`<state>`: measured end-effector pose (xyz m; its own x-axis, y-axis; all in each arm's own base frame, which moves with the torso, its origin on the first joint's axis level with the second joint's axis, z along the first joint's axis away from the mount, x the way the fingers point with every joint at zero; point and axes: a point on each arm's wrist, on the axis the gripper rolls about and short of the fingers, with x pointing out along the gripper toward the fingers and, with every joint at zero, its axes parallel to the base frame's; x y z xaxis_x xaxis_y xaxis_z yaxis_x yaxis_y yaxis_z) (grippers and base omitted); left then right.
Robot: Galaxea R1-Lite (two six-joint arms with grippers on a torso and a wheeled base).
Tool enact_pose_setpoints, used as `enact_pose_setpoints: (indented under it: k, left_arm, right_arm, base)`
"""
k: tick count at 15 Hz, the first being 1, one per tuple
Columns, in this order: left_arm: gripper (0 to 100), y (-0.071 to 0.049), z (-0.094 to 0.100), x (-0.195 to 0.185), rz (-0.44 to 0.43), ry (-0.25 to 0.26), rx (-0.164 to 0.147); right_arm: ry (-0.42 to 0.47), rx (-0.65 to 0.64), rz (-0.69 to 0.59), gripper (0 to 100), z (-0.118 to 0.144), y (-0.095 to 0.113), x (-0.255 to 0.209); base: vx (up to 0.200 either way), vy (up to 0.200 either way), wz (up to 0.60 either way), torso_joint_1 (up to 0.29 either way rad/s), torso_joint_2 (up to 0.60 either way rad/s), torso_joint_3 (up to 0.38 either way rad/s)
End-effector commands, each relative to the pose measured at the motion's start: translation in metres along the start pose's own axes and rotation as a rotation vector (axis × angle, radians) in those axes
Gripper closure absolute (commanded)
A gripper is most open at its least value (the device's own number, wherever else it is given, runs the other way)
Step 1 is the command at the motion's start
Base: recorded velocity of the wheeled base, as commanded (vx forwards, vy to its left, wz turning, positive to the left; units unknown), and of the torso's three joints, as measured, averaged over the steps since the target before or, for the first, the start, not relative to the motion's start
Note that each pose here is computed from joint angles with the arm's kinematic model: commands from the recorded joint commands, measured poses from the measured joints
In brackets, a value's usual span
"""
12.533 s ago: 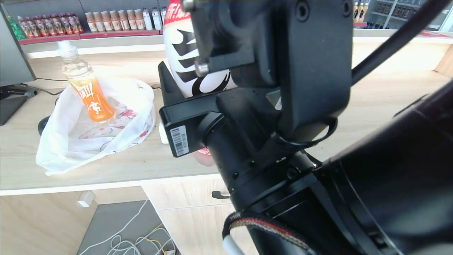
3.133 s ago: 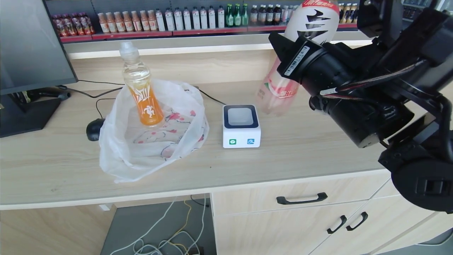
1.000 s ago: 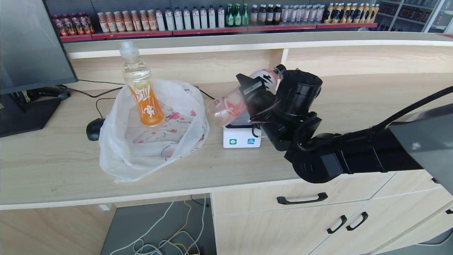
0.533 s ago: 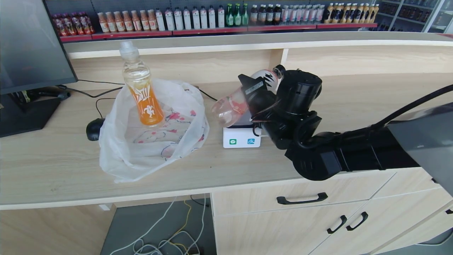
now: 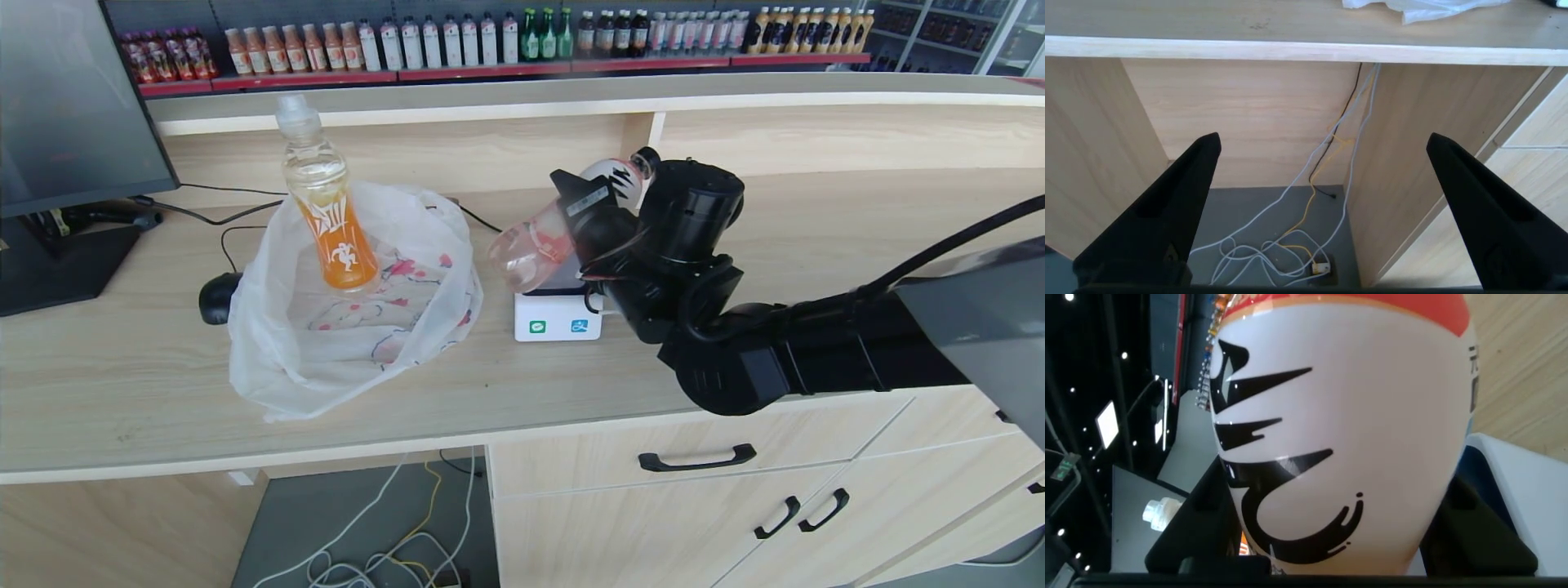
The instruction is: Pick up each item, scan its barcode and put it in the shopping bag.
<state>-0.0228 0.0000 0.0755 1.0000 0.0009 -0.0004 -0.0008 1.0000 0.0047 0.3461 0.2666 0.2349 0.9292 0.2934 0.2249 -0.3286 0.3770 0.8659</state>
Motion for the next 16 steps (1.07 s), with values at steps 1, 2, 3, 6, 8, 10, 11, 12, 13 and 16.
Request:
enact_pose_setpoints:
  k: [1, 2, 3, 6, 8, 10, 11, 12, 13, 16]
  left_arm:
    - [0, 0.0, 0.0, 0.0, 0.001, 0.0, 0.0]
    - [0, 0.0, 0.0, 0.0, 0.001, 0.0, 0.0]
    - [0, 0.0, 0.0, 0.0, 0.001, 0.0, 0.0]
    - [0, 0.0, 0.0, 0.0, 0.001, 0.0, 0.0]
    - [0, 0.0, 0.0, 0.0, 0.001, 0.0, 0.0]
    - [0, 0.0, 0.0, 0.0, 0.001, 0.0, 0.0]
    - [0, 0.0, 0.0, 0.0, 0.001, 0.0, 0.0]
    - [0, 0.0, 0.0, 0.0, 0.001, 0.0, 0.0]
    - [0, 0.0, 0.0, 0.0, -0.001, 0.0, 0.0]
    - [0, 0.0, 0.0, 0.0, 0.001, 0.0, 0.0]
  right_arm:
    - [-0.003, 0.002, 0.005, 100, 0.002, 0.002, -0.001]
    - [-0.003, 0.002, 0.005, 100, 0.002, 0.002, -0.001]
    - [-0.003, 0.002, 0.005, 100, 0.002, 0.002, -0.001]
    - [-0.004, 0.002, 0.004, 100, 0.001, 0.002, -0.001]
    - [-0.005, 0.002, 0.003, 100, 0.002, 0.002, -0.001]
    - [-0.005, 0.002, 0.002, 100, 0.001, 0.002, -0.001]
    - [-0.006, 0.002, 0.001, 100, 0.001, 0.002, -0.001]
    - [-0.005, 0.0, 0.002, 100, 0.001, 0.002, -0.001]
    - [-0.007, 0.001, 0.002, 100, 0.002, 0.003, -0.002]
    - [-0.01, -0.042, 0.013, 100, 0.014, 0.019, -0.009]
  base:
    - [0.0, 0.0, 0.0, 0.0, 0.0, 0.0]
    - [0.0, 0.0, 0.0, 0.0, 0.0, 0.0]
    - [0.0, 0.0, 0.0, 0.0, 0.0, 0.0]
    - [0.0, 0.0, 0.0, 0.0, 0.0, 0.0]
    - [0.0, 0.0, 0.0, 0.0, 0.0, 0.0]
    - [0.0, 0.0, 0.0, 0.0, 0.0, 0.0]
    - [0.0, 0.0, 0.0, 0.0, 0.0, 0.0]
    - [0.0, 0.0, 0.0, 0.0, 0.0, 0.0]
    - [0.0, 0.0, 0.0, 0.0, 0.0, 0.0]
    - [0.0, 0.0, 0.0, 0.0, 0.0, 0.0]
